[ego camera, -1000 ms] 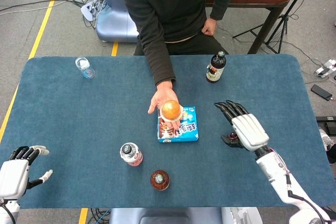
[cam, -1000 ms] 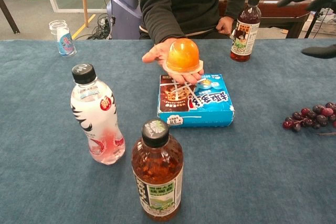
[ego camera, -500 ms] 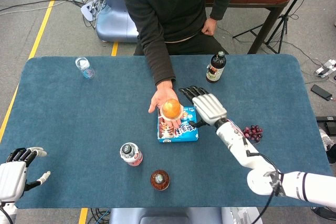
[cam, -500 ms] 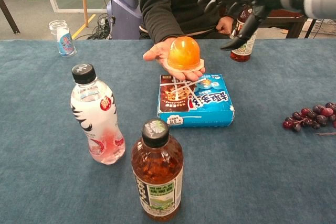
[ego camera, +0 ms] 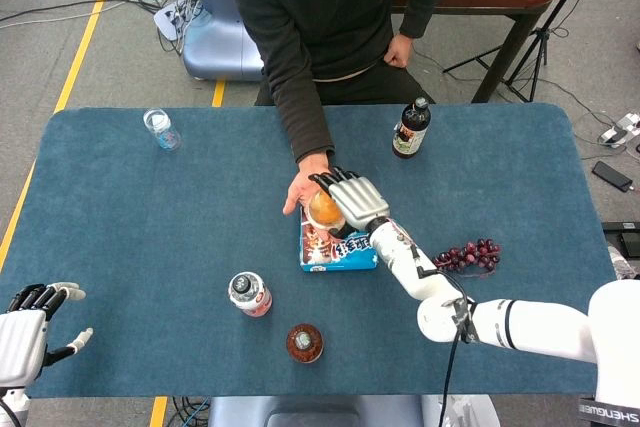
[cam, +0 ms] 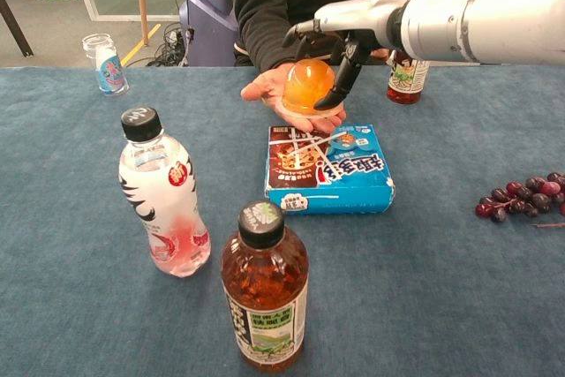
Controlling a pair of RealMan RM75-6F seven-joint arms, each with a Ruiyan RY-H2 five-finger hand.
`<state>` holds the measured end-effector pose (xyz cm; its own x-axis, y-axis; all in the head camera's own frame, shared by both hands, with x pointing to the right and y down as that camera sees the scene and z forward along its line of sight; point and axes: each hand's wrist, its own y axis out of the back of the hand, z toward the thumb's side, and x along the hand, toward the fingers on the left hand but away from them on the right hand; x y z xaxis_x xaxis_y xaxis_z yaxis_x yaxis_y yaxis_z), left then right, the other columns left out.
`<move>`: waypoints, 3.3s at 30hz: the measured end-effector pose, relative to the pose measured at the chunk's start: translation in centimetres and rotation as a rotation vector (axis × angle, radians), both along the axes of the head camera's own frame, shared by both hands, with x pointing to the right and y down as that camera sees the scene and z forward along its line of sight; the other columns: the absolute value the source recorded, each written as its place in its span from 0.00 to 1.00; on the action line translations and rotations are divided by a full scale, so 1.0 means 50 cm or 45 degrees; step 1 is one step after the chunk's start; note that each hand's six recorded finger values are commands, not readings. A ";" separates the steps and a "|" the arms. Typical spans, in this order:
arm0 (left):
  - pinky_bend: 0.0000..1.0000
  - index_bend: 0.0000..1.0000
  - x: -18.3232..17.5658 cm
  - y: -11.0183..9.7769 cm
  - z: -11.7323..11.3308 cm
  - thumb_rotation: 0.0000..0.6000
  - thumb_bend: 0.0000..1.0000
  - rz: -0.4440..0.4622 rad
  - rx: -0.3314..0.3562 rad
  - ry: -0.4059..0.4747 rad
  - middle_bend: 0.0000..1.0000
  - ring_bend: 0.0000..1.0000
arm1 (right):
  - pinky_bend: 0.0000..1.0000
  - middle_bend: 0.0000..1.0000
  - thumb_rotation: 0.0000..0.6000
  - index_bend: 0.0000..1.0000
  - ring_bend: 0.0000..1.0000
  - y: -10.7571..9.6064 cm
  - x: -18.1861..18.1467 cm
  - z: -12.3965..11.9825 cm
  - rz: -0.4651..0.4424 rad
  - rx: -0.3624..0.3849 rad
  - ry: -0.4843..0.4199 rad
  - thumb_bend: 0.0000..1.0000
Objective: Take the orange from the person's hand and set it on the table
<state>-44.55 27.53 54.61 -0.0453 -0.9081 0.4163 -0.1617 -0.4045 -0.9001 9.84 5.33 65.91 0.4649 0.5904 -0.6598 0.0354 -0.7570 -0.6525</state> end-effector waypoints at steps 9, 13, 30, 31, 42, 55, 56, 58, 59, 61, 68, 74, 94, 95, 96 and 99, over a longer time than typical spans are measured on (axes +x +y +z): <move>0.18 0.40 -0.005 0.003 0.000 1.00 0.17 -0.007 0.000 -0.004 0.34 0.29 | 0.32 0.23 1.00 0.26 0.07 0.001 -0.017 0.026 -0.013 0.001 0.031 0.32; 0.18 0.40 -0.007 0.005 0.000 1.00 0.17 -0.011 -0.002 -0.006 0.34 0.29 | 0.45 0.31 1.00 0.39 0.15 -0.003 -0.018 0.030 -0.001 0.014 0.035 0.41; 0.18 0.40 -0.012 0.006 0.005 1.00 0.17 -0.013 -0.009 -0.009 0.34 0.29 | 0.62 0.41 1.00 0.55 0.31 -0.022 0.043 -0.015 0.082 0.129 -0.027 0.50; 0.18 0.40 -0.011 0.006 0.005 1.00 0.17 -0.013 -0.009 -0.007 0.34 0.29 | 0.62 0.41 1.00 0.55 0.31 -0.022 0.053 -0.021 0.090 0.136 -0.026 0.50; 0.18 0.40 -0.006 0.008 0.005 1.00 0.17 -0.005 -0.009 -0.001 0.34 0.29 | 0.62 0.41 1.00 0.55 0.31 0.001 0.204 -0.040 0.171 0.154 0.077 0.50; 0.18 0.40 -0.004 0.011 0.009 1.00 0.17 -0.001 -0.015 0.002 0.34 0.29 | 0.62 0.40 1.00 0.55 0.32 0.048 0.298 0.032 0.236 0.061 0.155 0.50; 0.18 0.40 -0.005 0.011 0.008 1.00 0.17 -0.002 -0.014 0.002 0.34 0.29 | 0.62 0.40 1.00 0.55 0.32 0.053 0.302 0.043 0.235 0.046 0.162 0.50; 0.18 0.40 -0.005 0.011 0.008 1.00 0.17 -0.002 -0.014 0.001 0.34 0.29 | 0.62 0.38 1.00 0.55 0.31 0.061 0.307 0.059 0.235 0.025 0.172 0.50; 0.18 0.40 -0.005 0.012 0.009 1.00 0.17 -0.001 -0.016 0.002 0.34 0.29 | 0.60 0.37 1.00 0.55 0.29 0.066 0.310 0.069 0.236 0.011 0.177 0.50; 0.18 0.40 -0.004 0.013 0.010 1.00 0.17 -0.001 -0.019 0.003 0.34 0.29 | 0.55 0.34 1.00 0.51 0.26 0.072 0.313 0.083 0.237 -0.010 0.184 0.49; 0.18 0.40 -0.004 0.013 0.012 1.00 0.17 -0.001 -0.022 0.001 0.34 0.29 | 0.29 0.12 1.00 0.17 0.06 0.094 0.326 0.121 0.239 -0.083 0.203 0.46; 0.18 0.40 -0.002 0.014 0.014 1.00 0.17 0.001 -0.025 0.003 0.34 0.29 | 0.25 0.06 1.00 0.13 0.01 0.094 0.332 0.098 0.231 -0.052 0.186 0.45; 0.18 0.40 0.005 -0.004 0.016 1.00 0.17 0.011 0.001 0.001 0.34 0.29 | 0.25 0.16 1.00 0.13 0.01 0.220 0.523 -0.154 0.449 0.344 0.195 0.45; 0.18 0.40 0.006 -0.005 0.016 1.00 0.17 0.011 0.004 0.001 0.34 0.29 | 0.25 0.16 1.00 0.13 0.01 0.236 0.537 -0.168 0.469 0.366 0.199 0.45; 0.18 0.40 0.007 -0.006 0.016 1.00 0.17 0.011 0.005 0.000 0.34 0.29 | 0.25 0.16 1.00 0.13 0.01 0.247 0.547 -0.178 0.484 0.381 0.202 0.45; 0.18 0.40 0.009 -0.006 0.017 1.00 0.17 0.011 0.003 -0.001 0.34 0.29 | 0.25 0.16 1.00 0.13 0.01 0.287 0.576 -0.207 0.529 0.421 0.217 0.45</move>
